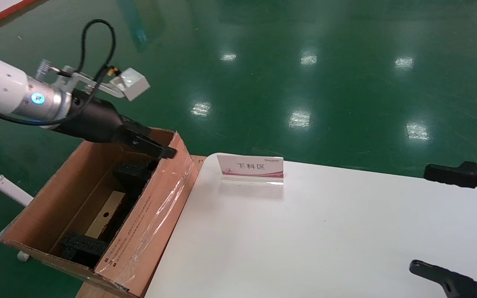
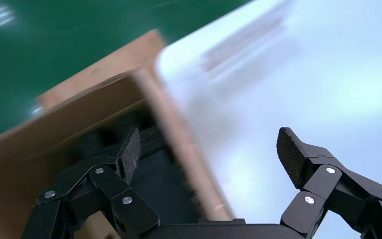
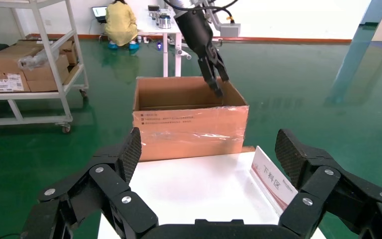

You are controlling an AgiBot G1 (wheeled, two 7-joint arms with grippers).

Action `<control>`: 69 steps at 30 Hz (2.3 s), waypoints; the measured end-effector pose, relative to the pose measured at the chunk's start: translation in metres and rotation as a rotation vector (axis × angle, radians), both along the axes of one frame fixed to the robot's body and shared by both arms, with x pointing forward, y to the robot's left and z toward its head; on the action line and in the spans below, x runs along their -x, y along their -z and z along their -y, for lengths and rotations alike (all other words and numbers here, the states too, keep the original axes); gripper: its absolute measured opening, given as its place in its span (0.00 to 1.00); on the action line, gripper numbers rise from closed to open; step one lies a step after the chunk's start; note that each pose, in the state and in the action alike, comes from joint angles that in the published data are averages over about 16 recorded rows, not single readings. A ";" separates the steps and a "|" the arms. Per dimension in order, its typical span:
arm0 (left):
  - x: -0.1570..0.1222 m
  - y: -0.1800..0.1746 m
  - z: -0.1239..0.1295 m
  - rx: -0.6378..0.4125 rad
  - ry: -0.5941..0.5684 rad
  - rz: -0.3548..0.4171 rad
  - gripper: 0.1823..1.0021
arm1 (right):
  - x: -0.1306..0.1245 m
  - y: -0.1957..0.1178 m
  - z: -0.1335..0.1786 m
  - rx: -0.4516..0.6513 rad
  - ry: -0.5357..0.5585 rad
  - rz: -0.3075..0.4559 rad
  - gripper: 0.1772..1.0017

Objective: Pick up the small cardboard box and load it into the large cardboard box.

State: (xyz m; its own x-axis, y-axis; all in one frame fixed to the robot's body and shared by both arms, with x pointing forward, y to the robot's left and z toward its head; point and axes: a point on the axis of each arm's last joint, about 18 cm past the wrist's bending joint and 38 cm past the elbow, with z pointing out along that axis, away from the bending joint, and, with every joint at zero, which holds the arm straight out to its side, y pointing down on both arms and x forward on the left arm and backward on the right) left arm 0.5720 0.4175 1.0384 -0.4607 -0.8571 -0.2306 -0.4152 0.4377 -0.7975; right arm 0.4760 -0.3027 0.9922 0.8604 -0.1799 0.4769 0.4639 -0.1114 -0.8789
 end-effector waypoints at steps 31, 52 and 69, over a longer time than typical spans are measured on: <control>0.035 0.038 0.119 0.175 0.744 0.172 1.00 | 0.000 0.000 0.000 0.000 0.000 0.000 1.00; 0.089 0.045 0.121 0.300 1.036 0.513 1.00 | 0.000 0.000 0.000 0.000 0.000 0.000 1.00; 0.100 0.047 0.116 0.317 1.065 0.582 1.00 | 0.000 0.000 0.000 0.000 0.000 0.000 1.00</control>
